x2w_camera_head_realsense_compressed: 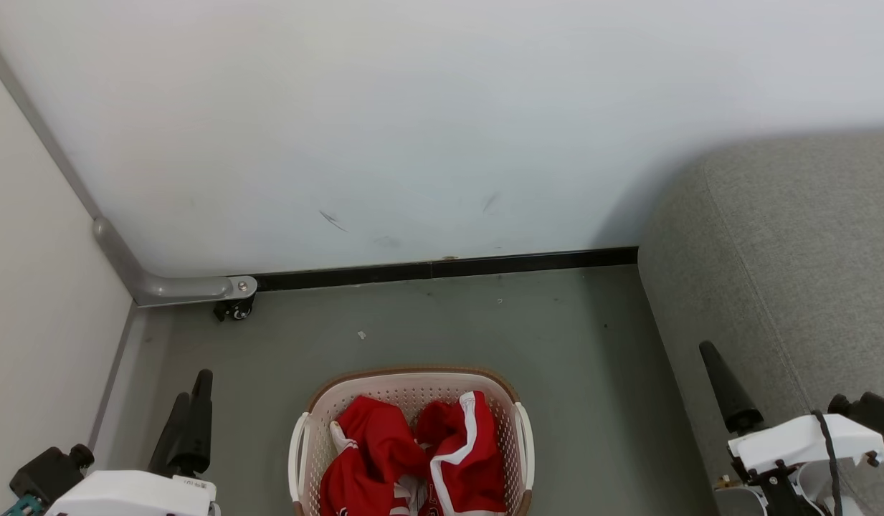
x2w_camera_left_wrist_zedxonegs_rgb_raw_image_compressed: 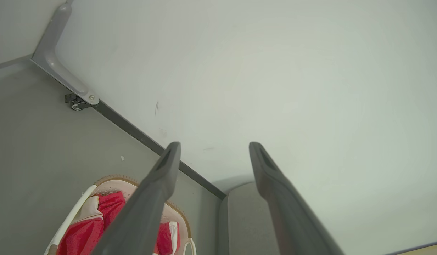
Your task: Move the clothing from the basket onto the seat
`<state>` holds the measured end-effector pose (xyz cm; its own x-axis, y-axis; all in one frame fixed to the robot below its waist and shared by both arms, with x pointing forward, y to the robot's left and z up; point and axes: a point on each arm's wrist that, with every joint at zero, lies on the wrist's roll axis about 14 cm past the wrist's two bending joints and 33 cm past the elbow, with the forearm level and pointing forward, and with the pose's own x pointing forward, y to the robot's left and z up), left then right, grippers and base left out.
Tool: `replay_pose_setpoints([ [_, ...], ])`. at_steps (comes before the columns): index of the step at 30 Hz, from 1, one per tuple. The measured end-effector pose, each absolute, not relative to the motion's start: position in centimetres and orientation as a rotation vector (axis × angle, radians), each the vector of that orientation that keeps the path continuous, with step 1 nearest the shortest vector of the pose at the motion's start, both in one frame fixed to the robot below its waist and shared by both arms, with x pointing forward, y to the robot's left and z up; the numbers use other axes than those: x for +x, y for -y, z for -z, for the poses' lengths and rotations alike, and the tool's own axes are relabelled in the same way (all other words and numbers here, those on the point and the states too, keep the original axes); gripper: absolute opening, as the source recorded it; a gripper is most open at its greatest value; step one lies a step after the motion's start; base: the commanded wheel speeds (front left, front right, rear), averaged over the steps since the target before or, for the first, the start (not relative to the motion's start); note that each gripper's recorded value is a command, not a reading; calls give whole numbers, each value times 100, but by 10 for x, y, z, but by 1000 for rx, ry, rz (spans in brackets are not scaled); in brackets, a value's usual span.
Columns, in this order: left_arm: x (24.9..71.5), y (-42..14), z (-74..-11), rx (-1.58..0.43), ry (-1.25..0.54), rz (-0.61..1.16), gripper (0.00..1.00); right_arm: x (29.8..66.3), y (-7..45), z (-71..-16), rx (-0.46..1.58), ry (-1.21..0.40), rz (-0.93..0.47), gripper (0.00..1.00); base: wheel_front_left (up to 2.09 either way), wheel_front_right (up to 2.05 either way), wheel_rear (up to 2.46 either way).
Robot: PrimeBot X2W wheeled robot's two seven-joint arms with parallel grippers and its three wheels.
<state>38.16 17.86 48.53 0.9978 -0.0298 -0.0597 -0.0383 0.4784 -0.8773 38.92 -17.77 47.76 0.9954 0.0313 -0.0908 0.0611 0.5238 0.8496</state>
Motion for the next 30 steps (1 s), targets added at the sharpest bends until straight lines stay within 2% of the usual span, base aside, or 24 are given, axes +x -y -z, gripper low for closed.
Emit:
replay_pose_setpoints([
  [30,384,-170,-521,-583,71,76,100,399,163,-510,577,21,-80,100,0,0,0],
])
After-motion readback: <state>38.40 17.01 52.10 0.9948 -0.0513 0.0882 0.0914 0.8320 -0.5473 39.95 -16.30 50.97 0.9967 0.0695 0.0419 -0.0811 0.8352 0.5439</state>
